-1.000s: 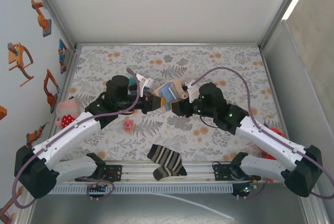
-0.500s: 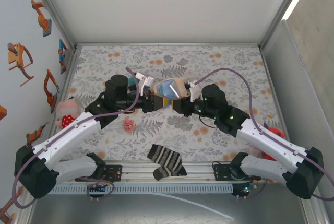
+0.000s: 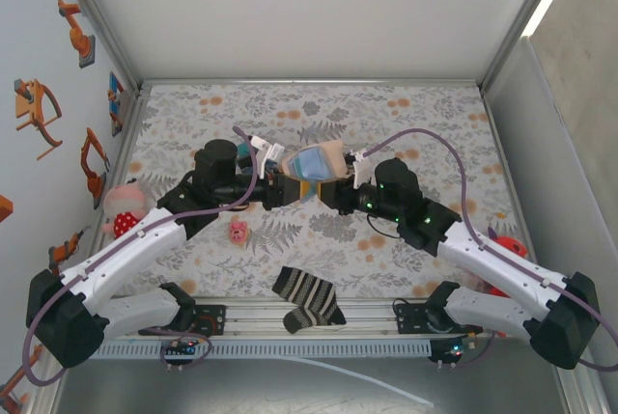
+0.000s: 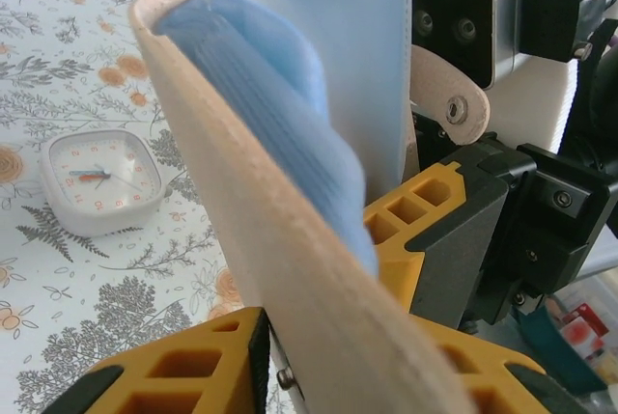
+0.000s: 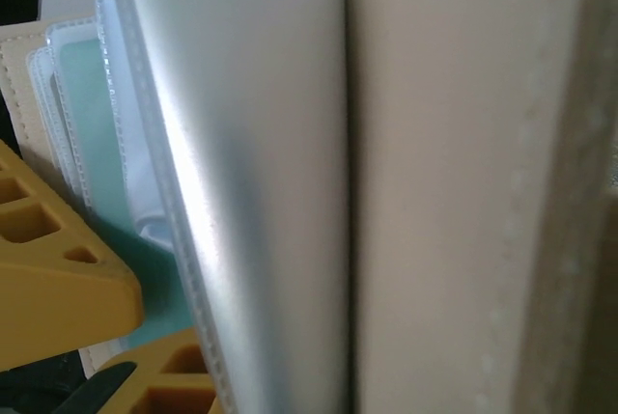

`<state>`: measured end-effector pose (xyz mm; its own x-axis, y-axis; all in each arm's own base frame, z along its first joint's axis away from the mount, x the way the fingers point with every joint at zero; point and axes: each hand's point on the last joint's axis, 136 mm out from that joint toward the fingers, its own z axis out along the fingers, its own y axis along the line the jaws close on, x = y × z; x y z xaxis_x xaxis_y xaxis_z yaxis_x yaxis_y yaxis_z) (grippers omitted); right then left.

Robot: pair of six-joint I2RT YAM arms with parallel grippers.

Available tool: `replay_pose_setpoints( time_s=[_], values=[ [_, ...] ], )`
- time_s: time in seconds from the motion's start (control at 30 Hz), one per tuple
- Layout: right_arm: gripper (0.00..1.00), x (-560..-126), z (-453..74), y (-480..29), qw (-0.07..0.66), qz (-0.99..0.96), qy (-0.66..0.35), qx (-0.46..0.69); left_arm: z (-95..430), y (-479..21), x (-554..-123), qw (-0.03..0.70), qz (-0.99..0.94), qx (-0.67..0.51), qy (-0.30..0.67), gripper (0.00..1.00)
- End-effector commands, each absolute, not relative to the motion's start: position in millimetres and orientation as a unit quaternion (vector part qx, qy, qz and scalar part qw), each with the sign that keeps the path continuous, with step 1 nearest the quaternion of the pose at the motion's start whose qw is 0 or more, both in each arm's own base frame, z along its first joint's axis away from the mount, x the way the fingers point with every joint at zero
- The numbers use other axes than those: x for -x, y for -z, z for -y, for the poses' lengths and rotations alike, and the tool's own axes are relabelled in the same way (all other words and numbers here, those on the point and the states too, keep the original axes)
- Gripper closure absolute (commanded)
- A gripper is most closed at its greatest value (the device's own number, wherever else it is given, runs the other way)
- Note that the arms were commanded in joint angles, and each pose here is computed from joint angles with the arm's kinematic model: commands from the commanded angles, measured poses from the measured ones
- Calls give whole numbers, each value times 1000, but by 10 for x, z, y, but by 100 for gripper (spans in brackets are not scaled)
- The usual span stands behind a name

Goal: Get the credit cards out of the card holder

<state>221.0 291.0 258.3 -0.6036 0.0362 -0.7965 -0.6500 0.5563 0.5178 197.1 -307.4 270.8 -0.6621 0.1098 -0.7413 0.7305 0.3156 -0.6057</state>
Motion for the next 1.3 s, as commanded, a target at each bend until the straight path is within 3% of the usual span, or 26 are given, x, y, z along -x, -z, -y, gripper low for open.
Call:
replay_pose_setpoints(
  time_s=[0.0, 0.27, 0.4, 0.8, 0.93, 1.13, 1.27],
  values=[
    [76, -2239, -2921, -2781, 426, -764, -453, 174, 3083, -2776, -1868, 302, -735, -301, 527, 76],
    [76, -2301, -2845, -2770, 434, -770, -443, 145, 3083, -2768, -1872, 300, -736, -304, 525, 84],
    [64, -2317, -2757, -2768, 444, -775, -429, 134, 3071, -2774, -1888, 301, -737, -301, 525, 85],
    [44, -2367, -2035, -2740, 492, -812, -311, 42, 2999, -2724, -1929, 297, -749, -293, 514, 87],
    [46, -2325, -1873, -2790, 498, -817, -289, 29, 2976, -2701, -1930, 293, -755, -295, 507, 88],
    [67, -2225, -2082, -2904, 466, -820, -324, 70, 2977, -2583, -1981, 279, -772, -286, 495, 89],
    [71, -2205, -2391, -2876, 434, -828, -340, 105, 3019, -2450, -2020, 258, -784, -279, 491, 89]
  ],
)
